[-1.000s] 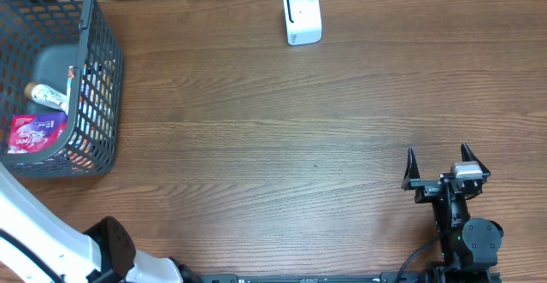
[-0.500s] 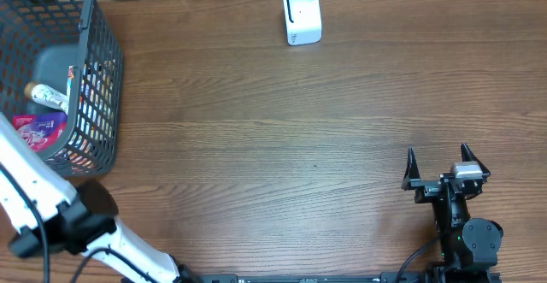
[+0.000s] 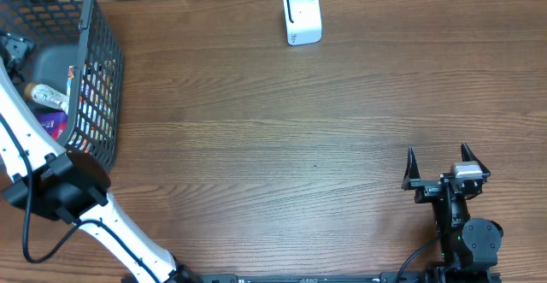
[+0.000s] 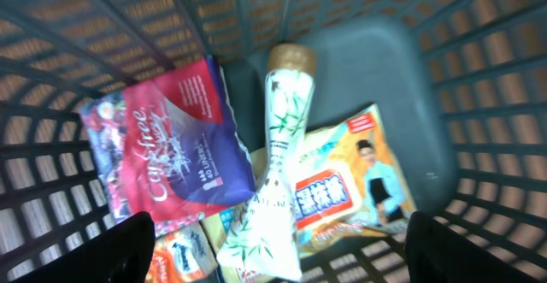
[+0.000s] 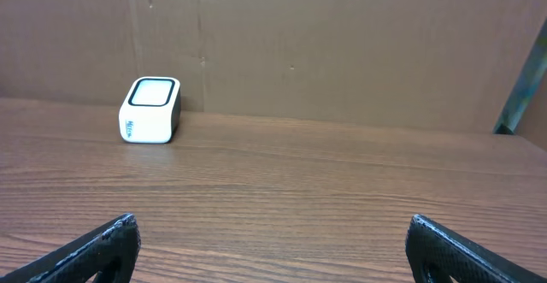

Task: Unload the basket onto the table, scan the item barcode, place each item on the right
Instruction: 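Move the left gripper over the basket toward the white tube, then lower the left gripper into the basket and grasp the white hair balm tube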

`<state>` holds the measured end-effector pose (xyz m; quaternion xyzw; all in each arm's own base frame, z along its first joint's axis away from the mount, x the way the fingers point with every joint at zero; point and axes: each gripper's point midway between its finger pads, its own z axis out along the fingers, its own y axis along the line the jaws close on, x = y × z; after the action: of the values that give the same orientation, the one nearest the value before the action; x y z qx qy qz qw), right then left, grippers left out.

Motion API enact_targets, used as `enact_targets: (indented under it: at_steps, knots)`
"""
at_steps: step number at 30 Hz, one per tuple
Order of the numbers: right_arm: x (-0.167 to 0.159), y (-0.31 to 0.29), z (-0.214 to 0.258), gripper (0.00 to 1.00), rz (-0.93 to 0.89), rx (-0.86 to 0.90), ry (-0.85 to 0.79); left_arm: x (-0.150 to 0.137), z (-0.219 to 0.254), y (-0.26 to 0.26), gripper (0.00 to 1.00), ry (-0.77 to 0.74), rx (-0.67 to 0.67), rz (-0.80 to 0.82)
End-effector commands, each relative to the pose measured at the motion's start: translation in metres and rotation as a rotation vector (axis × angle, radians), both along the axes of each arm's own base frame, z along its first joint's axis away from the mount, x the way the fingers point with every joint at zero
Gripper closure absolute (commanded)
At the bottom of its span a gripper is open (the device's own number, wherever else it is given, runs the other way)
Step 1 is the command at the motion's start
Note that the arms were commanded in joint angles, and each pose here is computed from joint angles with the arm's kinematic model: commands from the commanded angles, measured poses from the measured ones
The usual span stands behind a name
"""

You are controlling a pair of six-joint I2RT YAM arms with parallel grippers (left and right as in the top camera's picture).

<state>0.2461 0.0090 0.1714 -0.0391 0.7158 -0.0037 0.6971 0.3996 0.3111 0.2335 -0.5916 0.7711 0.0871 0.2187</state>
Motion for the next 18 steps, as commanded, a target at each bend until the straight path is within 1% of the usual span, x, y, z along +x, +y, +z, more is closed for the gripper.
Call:
enact_targets:
  at_steps: [1, 4, 5, 13, 18]
  knots:
    - [0.000, 0.001, -0.002, 0.00, 0.002, 0.003, -0.004, 0.008, -0.026, 0.001, 0.16, 0.040, -0.038, -0.027]
    - [0.000, 0.001, -0.002, 0.00, 0.002, 0.003, -0.004, 0.014, -0.046, -0.005, 0.22, 0.059, -0.089, -0.044]
    - [0.000, 0.001, -0.002, 0.00, 0.003, 0.003, -0.004, 0.015, -0.056, -0.011, 0.24, 0.083, -0.115, -0.075]
    - [0.000, 0.001, -0.002, 0.00, 0.003, 0.003, -0.004, 0.017, -0.098, -0.030, 0.25, 0.200, -0.188, -0.106]
    - [0.000, 0.001, -0.002, 0.00, 0.002, 0.003, -0.004, 0.022, -0.120, -0.043, 0.23, 0.251, -0.216, -0.134]
